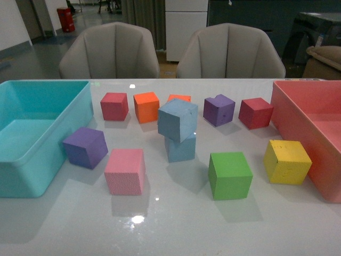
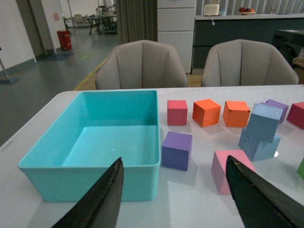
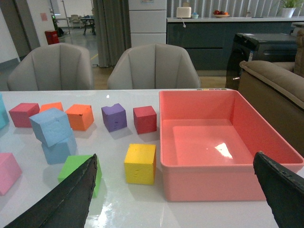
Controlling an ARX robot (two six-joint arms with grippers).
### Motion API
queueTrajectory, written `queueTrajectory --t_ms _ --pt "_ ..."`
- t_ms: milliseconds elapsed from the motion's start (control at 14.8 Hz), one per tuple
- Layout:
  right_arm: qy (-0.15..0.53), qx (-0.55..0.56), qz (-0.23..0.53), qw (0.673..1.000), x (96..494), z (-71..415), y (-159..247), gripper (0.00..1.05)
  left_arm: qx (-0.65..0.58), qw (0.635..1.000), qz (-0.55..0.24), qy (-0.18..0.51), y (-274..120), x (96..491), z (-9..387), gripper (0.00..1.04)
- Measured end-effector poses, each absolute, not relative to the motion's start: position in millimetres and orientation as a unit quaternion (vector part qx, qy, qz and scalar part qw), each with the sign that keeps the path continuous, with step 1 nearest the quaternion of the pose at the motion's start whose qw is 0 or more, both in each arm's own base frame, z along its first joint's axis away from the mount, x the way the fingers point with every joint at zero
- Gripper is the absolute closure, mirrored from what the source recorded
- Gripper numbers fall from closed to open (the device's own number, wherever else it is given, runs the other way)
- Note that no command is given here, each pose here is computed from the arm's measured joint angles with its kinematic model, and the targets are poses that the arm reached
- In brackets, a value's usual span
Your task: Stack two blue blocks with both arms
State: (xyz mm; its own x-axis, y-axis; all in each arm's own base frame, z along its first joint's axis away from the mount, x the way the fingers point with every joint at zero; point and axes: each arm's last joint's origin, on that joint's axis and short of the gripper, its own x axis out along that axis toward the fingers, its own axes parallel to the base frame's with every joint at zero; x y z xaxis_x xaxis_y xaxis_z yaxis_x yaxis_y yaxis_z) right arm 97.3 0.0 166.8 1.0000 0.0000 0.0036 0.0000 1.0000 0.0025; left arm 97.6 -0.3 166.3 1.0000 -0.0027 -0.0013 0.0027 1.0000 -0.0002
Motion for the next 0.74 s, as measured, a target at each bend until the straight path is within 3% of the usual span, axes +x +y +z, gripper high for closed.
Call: queueTrajectory --t_ms 135,271,338,744 --pt "-0.002 0.001 0.000 1.000 97.3 166.8 0.0 0.06 0.000 1.000 -0.001 0.001 -0.3 97.6 166.3 0.31" --pt "-0.002 0.001 0.000 1.000 97.3 166.8 0.0 0.06 0.000 1.000 -0.001 0.000 -0.3 97.6 166.3 0.09" --pt "-0.002 0.001 0.000 1.000 97.3 166.8 0.0 0.06 0.000 1.000 -0.001 0.001 -0.3 97.6 166.3 0.06" --pt "-0.002 0.001 0.000 1.000 97.3 166.8 0.0 0.06 0.000 1.000 -0.001 0.000 -0.3 97.6 166.3 0.07"
